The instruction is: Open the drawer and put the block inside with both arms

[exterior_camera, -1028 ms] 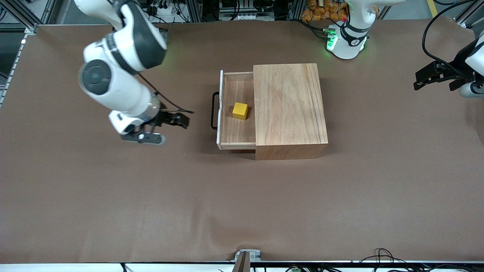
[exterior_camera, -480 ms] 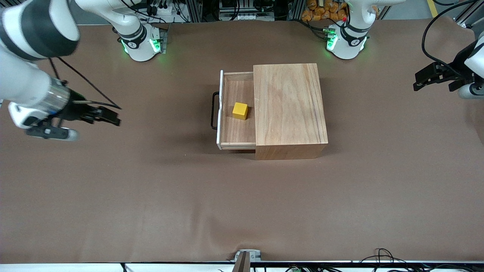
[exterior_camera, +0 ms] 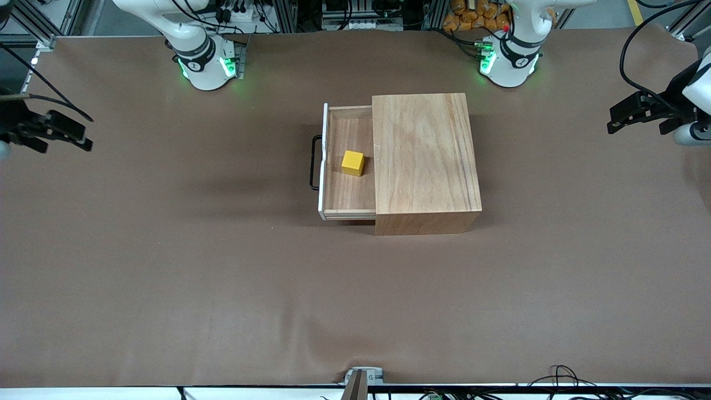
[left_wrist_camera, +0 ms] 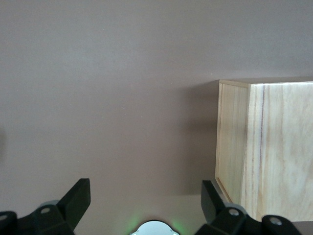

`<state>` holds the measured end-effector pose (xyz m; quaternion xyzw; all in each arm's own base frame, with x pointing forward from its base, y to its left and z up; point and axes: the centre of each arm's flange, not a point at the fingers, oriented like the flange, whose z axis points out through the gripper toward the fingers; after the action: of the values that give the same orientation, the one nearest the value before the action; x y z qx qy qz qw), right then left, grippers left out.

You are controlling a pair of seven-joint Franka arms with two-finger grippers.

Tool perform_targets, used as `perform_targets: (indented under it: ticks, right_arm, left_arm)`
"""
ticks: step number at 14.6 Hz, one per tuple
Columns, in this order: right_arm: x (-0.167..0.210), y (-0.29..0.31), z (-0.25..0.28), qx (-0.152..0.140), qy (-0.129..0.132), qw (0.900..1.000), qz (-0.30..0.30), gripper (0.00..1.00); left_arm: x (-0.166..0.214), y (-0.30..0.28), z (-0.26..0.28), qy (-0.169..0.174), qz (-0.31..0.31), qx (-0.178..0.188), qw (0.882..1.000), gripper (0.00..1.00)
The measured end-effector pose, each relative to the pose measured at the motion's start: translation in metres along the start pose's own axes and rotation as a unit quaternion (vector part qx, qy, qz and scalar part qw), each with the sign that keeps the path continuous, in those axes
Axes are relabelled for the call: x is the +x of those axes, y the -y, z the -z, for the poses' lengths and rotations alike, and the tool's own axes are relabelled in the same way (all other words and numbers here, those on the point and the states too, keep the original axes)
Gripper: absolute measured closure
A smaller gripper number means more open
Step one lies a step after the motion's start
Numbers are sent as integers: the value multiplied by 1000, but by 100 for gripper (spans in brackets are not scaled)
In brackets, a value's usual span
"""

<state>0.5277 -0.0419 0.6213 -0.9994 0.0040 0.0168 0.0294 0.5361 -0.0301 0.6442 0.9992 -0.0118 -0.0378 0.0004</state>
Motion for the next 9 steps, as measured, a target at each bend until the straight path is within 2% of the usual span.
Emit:
perform_targets:
  ticks: [2,9]
  right_arm:
    - [-12,-2,12,-9,16,1000,-1,0]
    - [-25,-26,23,-10,31,998,-51,0]
  left_arm:
    - [0,0,0,0,0,0,1000,0]
    - [0,0,0,0,0,0,1000,0]
